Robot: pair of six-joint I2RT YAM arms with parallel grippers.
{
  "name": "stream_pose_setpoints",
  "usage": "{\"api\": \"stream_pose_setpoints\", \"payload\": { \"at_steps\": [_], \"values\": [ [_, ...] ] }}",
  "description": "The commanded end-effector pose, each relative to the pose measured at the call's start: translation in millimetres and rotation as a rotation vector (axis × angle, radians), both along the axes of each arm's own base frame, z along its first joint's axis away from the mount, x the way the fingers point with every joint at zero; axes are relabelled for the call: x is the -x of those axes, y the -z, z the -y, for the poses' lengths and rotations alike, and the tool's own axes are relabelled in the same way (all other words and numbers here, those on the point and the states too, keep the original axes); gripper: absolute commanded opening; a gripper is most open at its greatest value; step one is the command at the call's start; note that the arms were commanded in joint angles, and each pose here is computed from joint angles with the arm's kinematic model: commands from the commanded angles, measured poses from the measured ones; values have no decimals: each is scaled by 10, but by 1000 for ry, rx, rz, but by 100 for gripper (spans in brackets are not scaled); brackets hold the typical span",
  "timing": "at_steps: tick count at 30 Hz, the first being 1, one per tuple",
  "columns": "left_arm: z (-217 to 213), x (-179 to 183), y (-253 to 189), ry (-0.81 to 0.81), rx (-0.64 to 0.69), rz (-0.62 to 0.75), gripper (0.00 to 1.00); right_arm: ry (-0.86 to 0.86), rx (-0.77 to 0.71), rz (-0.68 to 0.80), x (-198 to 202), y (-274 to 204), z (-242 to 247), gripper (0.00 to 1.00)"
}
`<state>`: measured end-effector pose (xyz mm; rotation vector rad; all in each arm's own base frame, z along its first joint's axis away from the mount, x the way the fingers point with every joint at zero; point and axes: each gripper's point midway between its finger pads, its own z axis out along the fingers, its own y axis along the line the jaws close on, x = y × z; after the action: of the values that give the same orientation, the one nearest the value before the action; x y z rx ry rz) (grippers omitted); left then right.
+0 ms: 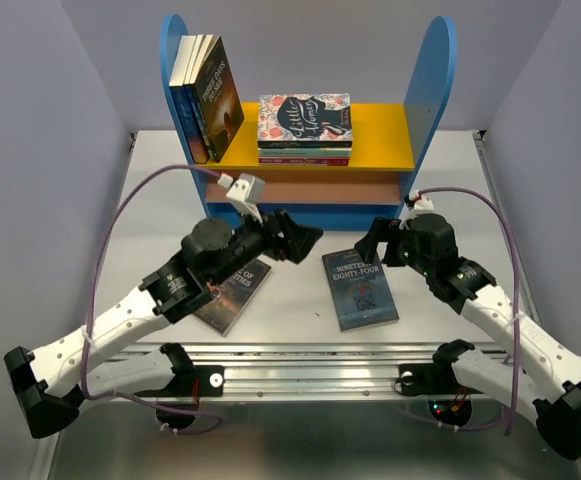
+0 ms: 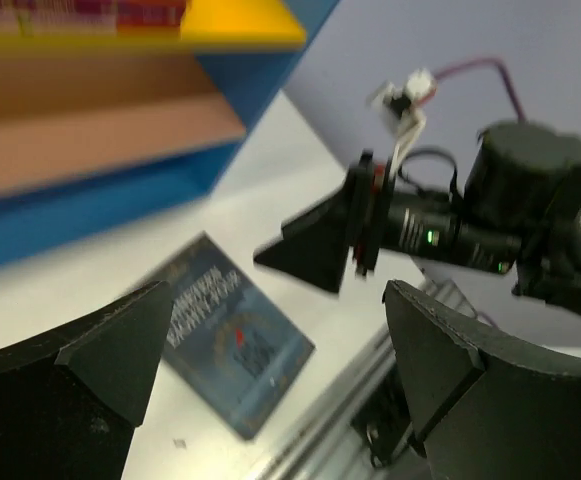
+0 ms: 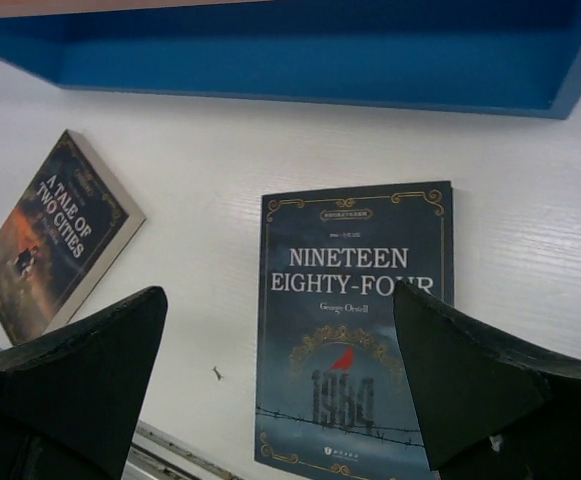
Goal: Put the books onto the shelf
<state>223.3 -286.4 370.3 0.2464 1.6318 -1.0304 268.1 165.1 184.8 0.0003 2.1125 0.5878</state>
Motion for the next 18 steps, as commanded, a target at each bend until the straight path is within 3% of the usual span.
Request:
{"api": "stream_pose_setpoints", "payload": {
  "at_steps": [1,7,12,18],
  "values": [
    [-169,301,232,-41,157,-144,99,172,11,7,-99,89,237,100],
    [-104,271,1561,-145,-9,-459,99,333,66,-128,-82,587,445,100],
    [122,188,1887,-145,-50,-529,99,379,86,-205,-103,827,510,100],
    [481,-166,2492,-220,-282,-606,99,390,60,-303,-123,1078,577,100]
  ]
}}
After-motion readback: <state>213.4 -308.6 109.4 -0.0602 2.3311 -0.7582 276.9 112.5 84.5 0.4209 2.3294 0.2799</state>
